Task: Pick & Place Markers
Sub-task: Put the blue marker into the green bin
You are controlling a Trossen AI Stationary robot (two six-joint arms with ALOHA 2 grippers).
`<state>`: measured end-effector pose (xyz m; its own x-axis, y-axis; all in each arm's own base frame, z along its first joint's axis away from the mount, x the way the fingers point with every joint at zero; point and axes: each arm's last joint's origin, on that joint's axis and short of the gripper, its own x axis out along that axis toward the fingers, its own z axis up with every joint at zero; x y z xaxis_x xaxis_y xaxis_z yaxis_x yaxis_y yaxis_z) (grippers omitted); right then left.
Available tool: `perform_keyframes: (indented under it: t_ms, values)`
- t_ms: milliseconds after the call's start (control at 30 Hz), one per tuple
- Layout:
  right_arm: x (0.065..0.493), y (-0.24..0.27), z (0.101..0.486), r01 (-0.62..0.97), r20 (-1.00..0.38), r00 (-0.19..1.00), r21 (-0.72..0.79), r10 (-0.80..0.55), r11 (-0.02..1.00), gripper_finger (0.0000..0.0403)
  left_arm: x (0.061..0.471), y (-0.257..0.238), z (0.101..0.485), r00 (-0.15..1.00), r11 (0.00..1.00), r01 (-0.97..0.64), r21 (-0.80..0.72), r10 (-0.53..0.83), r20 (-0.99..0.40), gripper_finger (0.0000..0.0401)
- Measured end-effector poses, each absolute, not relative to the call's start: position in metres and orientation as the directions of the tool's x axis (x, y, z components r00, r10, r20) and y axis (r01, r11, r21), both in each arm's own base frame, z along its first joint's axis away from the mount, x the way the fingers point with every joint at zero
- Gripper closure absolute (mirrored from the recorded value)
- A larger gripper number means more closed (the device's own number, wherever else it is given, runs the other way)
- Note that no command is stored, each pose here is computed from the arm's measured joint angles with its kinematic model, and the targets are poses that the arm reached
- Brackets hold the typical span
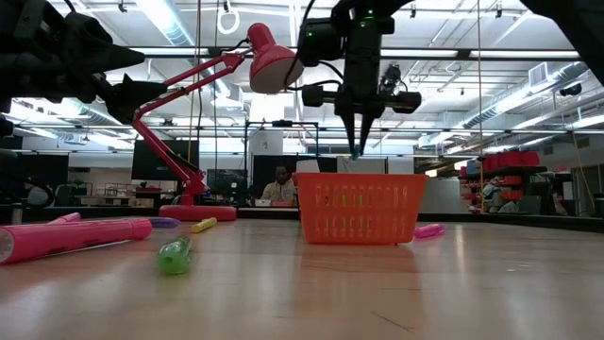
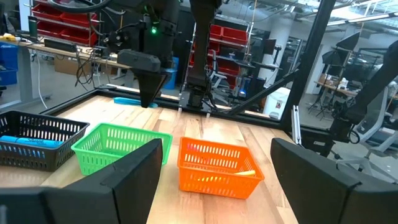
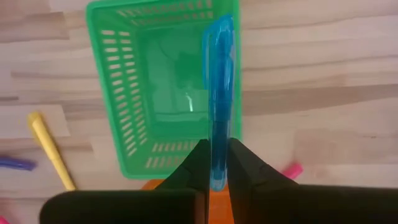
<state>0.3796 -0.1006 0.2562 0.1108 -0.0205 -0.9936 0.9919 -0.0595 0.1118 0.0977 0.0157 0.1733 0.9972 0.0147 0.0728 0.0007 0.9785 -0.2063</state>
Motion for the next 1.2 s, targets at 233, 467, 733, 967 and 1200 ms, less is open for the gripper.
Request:
perform_keyframes:
  t_ms: [233,467,733,967,1200]
  values:
    - [0.385,-0.100,0.253,0.994,-0.995,0.096,0.096,-0.016,-0.059,0.0374,0.098,0.016,0.173,0.997,0.979,0.001,-0.206,0.014,0.073,0.0094]
    - [0.397,-0.095,0.232,0.997,-0.998,0.069,0.069,-0.005,-0.039,0.0374,0.098,0.016,0.173,0.997,0.978,0.001,-0.206,0.015,0.073,0.0094]
    - [0.413,-0.093,0.204,0.997,-0.997,0.073,0.073,0.008,-0.003,0.0374,0.098,0.016,0.173,0.997,0.979,0.001,-0.206,0.015,0.073,0.0094]
    - [0.417,-0.093,0.186,0.999,-0.999,0.032,0.032,0.011,0.026,0.0374,0.098,0.016,0.173,0.997,0.979,0.001,-0.206,0.015,0.073,0.0094]
    - [0.421,-0.094,0.169,0.999,-1.000,-0.003,-0.002,0.014,0.034,0.0374,0.098,0.016,0.173,0.997,0.978,0.000,-0.206,0.015,0.073,0.0094]
